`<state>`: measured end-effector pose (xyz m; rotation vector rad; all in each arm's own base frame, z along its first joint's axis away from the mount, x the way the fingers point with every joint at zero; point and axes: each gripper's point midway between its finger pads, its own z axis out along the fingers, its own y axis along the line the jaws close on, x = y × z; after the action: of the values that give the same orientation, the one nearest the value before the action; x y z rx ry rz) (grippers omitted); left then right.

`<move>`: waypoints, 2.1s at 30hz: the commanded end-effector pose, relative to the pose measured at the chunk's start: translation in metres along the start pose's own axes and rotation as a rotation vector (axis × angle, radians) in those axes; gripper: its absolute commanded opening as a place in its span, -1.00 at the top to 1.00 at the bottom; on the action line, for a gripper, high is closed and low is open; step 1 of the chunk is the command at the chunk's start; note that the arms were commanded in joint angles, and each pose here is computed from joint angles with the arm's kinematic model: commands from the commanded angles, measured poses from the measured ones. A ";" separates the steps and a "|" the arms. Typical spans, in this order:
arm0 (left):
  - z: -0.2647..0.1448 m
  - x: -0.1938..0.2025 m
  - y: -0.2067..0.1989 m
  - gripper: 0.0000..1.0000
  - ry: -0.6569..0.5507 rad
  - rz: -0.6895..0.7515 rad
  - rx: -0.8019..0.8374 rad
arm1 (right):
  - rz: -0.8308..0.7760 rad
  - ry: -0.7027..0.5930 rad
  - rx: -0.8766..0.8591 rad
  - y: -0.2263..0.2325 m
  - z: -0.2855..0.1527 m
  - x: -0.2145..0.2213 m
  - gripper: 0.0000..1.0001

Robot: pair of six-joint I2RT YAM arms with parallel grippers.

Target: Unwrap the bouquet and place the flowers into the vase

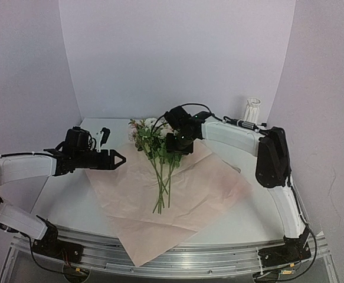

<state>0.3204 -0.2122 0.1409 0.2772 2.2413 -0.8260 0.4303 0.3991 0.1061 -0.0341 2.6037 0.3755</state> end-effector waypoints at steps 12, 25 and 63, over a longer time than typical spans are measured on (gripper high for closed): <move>0.001 -0.003 0.008 -0.38 -0.056 -0.093 -0.009 | -0.124 0.046 -0.088 0.031 0.046 0.042 0.15; 0.002 -0.009 0.005 -0.37 -0.057 -0.081 -0.003 | -0.116 0.073 -0.065 0.027 0.074 0.055 0.79; 0.019 -0.049 -0.067 -0.23 -0.093 0.228 0.389 | -0.419 -0.654 -0.604 0.093 -0.207 -0.113 1.00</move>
<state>0.3338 -0.2680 0.1626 0.5578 2.0576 -1.1271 0.3974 0.4645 0.1730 -0.4891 2.2255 0.8319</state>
